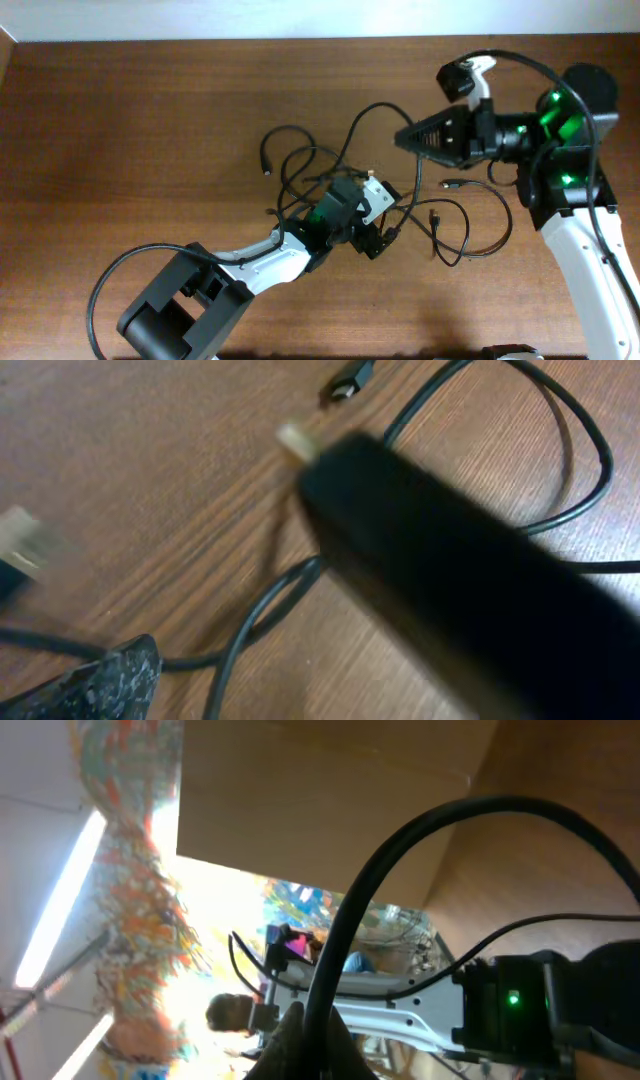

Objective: Untangle cables

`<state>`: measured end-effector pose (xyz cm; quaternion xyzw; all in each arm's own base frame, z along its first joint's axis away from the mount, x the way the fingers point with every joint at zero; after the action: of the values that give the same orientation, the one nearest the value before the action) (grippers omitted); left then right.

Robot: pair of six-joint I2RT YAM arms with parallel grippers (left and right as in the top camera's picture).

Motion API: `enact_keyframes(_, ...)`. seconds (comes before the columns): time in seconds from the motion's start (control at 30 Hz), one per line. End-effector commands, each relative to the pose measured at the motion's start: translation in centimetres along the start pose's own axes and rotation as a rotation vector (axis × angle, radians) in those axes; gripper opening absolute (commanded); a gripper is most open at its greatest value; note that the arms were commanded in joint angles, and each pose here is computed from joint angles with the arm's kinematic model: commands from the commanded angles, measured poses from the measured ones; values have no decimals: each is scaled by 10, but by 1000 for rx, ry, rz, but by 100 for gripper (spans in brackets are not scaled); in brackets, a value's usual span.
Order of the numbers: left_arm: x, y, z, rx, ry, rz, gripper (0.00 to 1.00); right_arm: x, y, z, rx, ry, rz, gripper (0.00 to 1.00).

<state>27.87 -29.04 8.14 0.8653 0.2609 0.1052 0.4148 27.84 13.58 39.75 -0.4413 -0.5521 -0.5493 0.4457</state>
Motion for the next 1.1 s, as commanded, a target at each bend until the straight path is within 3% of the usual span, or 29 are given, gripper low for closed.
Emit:
enact_keyframes(0.0, -7, 0, 2, 1, -50, -53, 99, 20, 9, -18, -79, -7, -38, 4)
enact_keyframes(0.53, -10, -2, 1, 11, -72, -56, 99, 29, 29, -152, -513, -114, -84, 4)
enact_keyframes(1.07, -10, -7, 1, 33, -75, -62, 99, 28, -8, -295, -972, -225, -63, 4)
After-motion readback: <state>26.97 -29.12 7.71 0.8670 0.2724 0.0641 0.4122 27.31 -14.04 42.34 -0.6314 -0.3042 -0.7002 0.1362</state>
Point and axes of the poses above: each gripper's point midway between its finger pads, its own z axis out along the fingers, its own x axis along the line the jaws close on, y = z × x, the point moved 5 cm from there along -z, back along the fingers, and after that the axes turned 3 degrees about z, right-handed, at the moved point
